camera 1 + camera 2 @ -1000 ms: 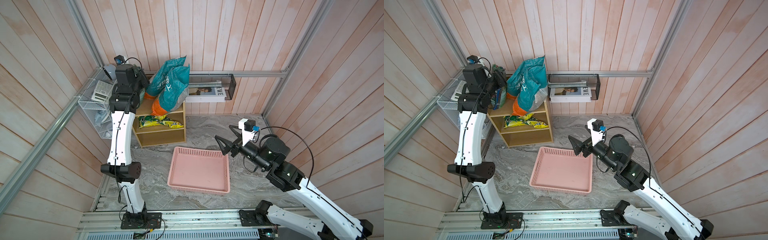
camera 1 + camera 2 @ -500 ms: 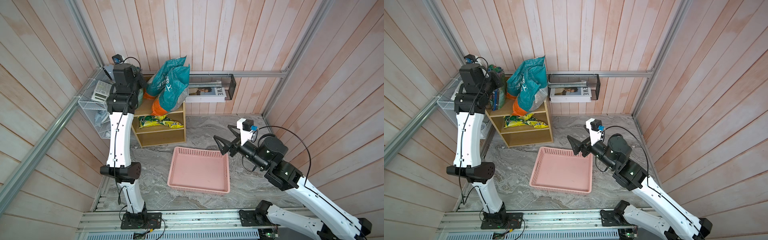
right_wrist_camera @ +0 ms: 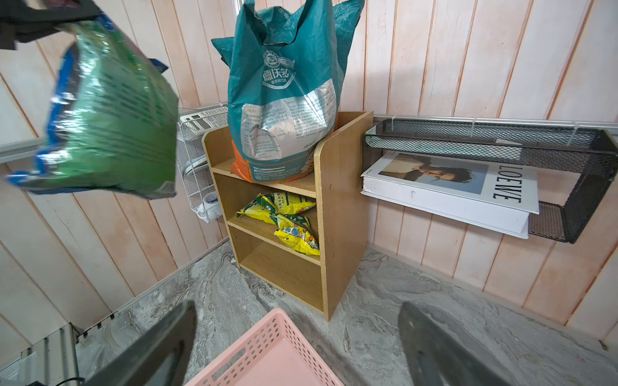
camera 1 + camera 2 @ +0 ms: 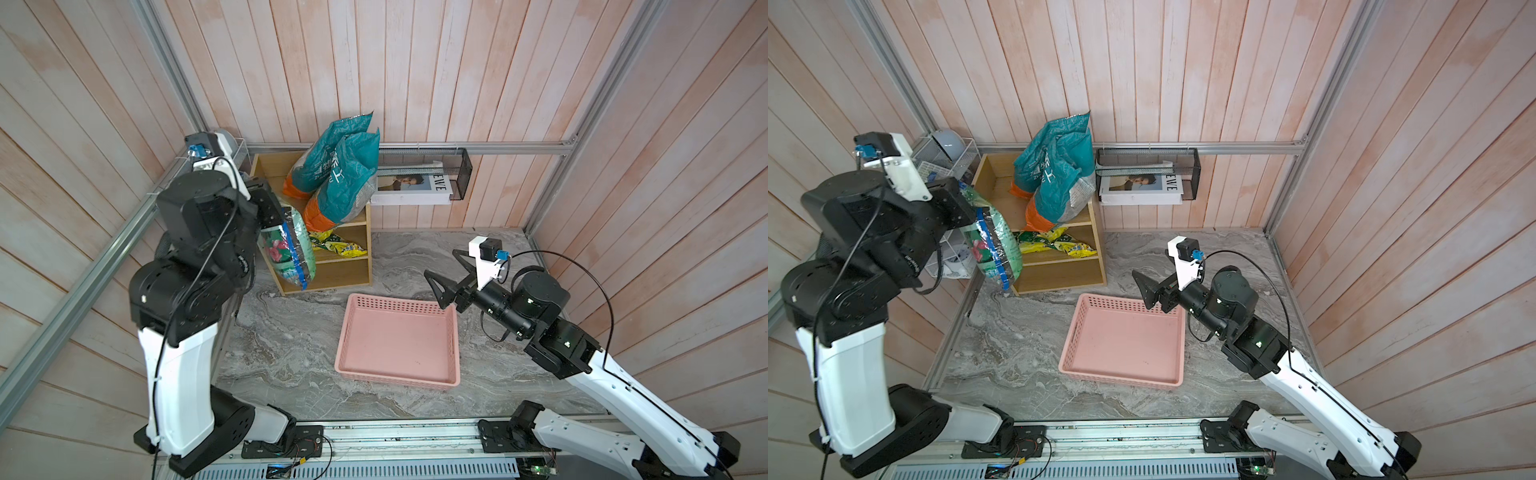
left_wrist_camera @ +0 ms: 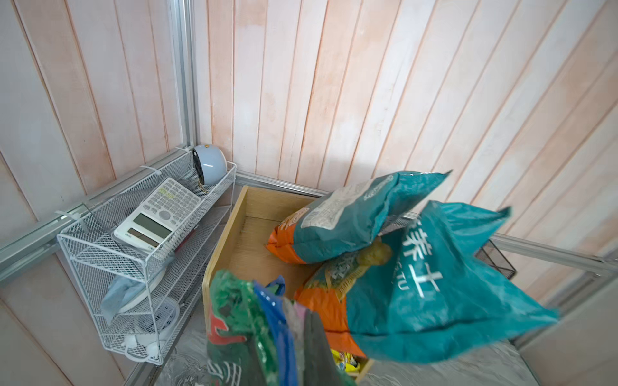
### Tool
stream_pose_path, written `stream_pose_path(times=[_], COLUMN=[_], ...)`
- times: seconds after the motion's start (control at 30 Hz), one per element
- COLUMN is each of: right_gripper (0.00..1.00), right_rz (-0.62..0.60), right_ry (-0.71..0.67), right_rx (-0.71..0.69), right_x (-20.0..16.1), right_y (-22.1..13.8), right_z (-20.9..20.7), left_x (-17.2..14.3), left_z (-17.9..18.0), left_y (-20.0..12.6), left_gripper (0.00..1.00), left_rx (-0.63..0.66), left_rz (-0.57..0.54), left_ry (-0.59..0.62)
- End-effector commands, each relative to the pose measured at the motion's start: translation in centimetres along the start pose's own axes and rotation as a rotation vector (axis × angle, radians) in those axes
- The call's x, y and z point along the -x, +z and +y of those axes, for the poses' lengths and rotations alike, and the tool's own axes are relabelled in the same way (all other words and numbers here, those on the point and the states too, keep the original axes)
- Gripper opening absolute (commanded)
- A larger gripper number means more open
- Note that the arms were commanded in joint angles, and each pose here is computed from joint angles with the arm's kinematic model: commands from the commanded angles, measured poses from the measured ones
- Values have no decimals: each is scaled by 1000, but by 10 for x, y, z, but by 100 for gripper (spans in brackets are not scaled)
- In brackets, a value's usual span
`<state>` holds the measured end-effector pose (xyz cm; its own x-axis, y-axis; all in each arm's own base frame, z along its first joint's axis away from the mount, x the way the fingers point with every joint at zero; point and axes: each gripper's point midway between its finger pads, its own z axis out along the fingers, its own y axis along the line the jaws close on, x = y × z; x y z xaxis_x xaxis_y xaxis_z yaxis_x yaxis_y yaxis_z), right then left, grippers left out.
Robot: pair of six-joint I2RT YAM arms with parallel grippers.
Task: Take down the fertilizer bag from the shelf
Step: Pick up the fertilizer bag from the shelf, then place the fertilizer bag in the storage box.
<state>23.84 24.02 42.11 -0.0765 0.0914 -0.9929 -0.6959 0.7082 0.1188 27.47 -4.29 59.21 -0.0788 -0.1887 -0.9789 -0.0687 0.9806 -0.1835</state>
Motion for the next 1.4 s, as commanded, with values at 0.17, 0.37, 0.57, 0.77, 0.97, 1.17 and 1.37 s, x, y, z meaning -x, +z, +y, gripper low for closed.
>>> stream_pose_path(times=[0.17,0.37,0.57,0.77,0.97,1.17,1.37], right_gripper=[98,98,98,98,98,98,98], right_rz=[-4,28,40,23,12,16,24], right_ry=[105,134,137,130,150,160,164], right_rx=[-90,-180,-265,-362,-379,-401,-424], right_x=[-41,-82,-105,-118,-121,-124,-130], right_y=[-24,-43,-66,-93,-105,-109,-113], right_z=[-20,-40,-57,-76,-79,-83,-87], left_x=[-57,-104,-141,-160,-185,-212,-233], left_z=[-56,-96,-123,-148,-186,-219,-224], left_y=[-26,-36,-33,-34,-41,-41,-24], left_gripper=[0,0,0,0,0,0,0], left_rx=[-341,-558,-660,-699,-743,-692,-568], left_rz=[194,291,357,359,363,330,269], left_ry=[-13,-33,-43,-75,-73,-91,-192])
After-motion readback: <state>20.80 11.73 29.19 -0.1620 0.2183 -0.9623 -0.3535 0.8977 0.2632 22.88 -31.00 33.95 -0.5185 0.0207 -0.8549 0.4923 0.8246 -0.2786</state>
